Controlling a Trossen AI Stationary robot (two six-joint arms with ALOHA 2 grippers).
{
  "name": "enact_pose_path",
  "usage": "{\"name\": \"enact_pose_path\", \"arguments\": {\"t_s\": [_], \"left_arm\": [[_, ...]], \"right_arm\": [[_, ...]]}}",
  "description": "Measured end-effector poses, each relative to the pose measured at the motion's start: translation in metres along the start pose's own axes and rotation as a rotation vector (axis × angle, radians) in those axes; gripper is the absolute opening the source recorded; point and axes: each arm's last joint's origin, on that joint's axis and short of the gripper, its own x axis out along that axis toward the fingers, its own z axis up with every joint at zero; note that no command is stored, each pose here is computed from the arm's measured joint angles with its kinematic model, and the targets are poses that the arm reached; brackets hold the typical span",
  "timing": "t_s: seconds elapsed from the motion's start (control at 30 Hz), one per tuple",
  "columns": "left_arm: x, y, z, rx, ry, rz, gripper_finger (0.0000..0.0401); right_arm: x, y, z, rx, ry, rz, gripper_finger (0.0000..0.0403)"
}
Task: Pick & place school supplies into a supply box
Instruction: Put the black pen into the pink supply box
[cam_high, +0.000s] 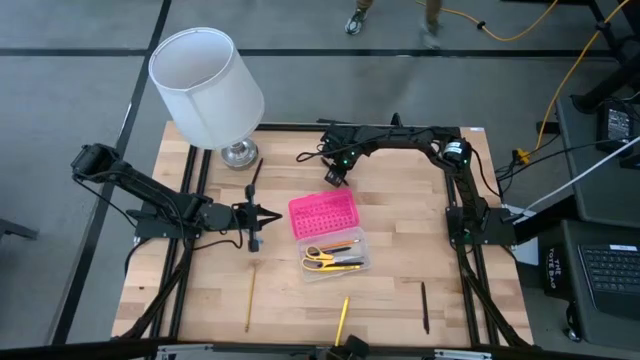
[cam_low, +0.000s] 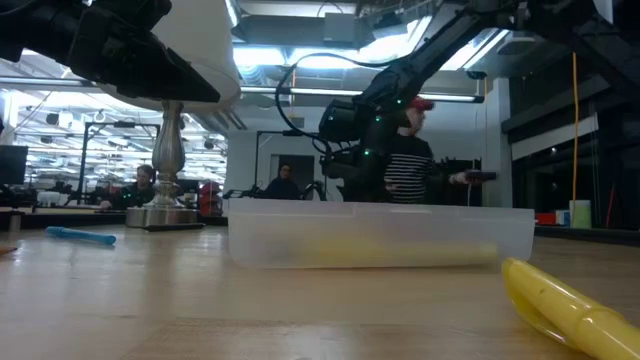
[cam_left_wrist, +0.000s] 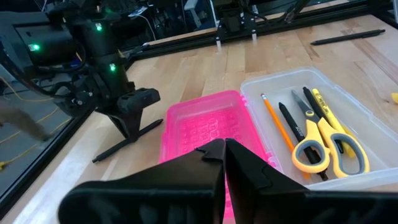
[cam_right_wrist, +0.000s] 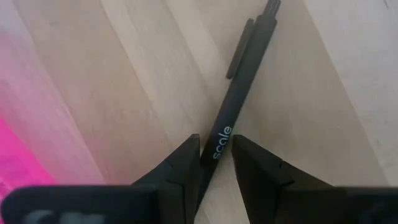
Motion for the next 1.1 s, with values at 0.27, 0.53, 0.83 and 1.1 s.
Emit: {"name": "enact_pose_path", "arguments": {"t_s": [0.27,0.53,0.83,1.1], "left_arm": [[0.0,0.0,0.0001,0.0,0.0,0.0,0.0006],[0.0,0.0,0.0,0.0,0.0,0.001,0.0006],[0.0,0.0,0.0,0.0,0.0,0.001,0.0006],[0.0,0.0,0.0001,0.0,0.0,0.0,0.0006]], "right_arm": [[0.0006,-0.0026,0.0008,-0.01,-0.013,-0.158,0.0102],[0.0005,-0.0053,0.001,-0.051,-0.011,-0.198,0.01],[0.0007,-0.0049,0.0018,-0.073,-0.017,-0.163,0.0026],[0.0008,-0.004,0.0022,-0.096,-0.019,-0.11,0.0026]]}}
